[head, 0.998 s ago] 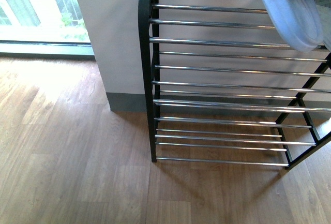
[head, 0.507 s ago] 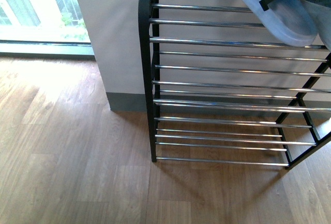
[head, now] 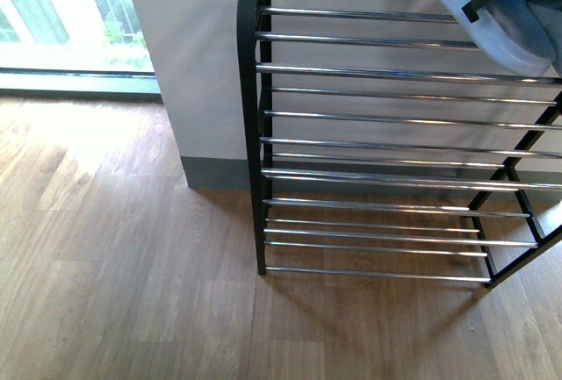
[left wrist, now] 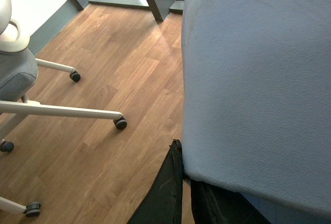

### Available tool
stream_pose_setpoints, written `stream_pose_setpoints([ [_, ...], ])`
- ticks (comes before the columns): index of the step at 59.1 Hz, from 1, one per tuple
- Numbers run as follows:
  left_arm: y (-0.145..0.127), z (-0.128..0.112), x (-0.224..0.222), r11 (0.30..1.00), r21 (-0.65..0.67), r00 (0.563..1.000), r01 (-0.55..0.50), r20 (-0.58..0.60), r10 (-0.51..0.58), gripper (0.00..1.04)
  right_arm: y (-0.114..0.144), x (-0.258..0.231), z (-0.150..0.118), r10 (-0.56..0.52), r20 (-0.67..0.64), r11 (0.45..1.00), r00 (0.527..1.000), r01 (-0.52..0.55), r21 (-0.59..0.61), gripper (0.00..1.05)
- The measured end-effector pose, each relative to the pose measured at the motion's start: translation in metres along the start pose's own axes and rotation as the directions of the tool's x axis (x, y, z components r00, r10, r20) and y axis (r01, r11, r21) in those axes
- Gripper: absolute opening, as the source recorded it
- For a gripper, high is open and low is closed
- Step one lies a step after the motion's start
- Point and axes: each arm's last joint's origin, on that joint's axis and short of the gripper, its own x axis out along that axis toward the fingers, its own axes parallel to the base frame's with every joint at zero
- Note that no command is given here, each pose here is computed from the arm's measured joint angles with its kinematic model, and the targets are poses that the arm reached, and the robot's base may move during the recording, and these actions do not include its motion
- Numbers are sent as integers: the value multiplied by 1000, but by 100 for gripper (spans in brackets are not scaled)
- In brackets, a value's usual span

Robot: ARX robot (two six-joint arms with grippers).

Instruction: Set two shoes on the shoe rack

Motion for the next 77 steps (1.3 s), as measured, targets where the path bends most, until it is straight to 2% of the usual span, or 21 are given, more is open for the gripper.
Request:
stream_pose_setpoints([
  [4,0,0,0,1000,0,1000,0,0,0,2,-2,-5,0,32,-17,999,999,-32,29,17],
  [22,0,0,0,1000,0,1000,0,0,0,2,-18,-32,5,103,12,990,995,-103,98,59],
  [29,0,0,0,1000,0,1000,0,0,0,2,-32,-49,6,132,43,984,990,-136,117,76],
  [36,0,0,0,1000,1,1000,0,0,0,2,-66,-70,1,119,87,971,989,-134,196,97],
  [41,0,0,0,1000,0,1000,0,0,0,2,-101,-89,-13,89,114,942,989,-121,312,95],
  [46,0,0,0,1000,0,1000,0,0,0,2,-129,-107,-29,17,115,898,993,-65,434,95],
  [50,0,0,0,1000,0,1000,0,0,0,2,-132,-112,-33,-44,230,854,972,-83,514,88],
  [54,0,0,0,1000,1,1000,0,0,0,2,-121,-119,-41,-110,347,810,932,-118,574,78],
  [59,0,0,0,1000,1,1000,0,0,0,2,-100,-129,-53,-142,411,781,901,-153,605,66],
  [77,0,0,0,1000,0,1000,0,0,0,2,-52,-167,-98,-158,422,745,893,-173,645,20],
])
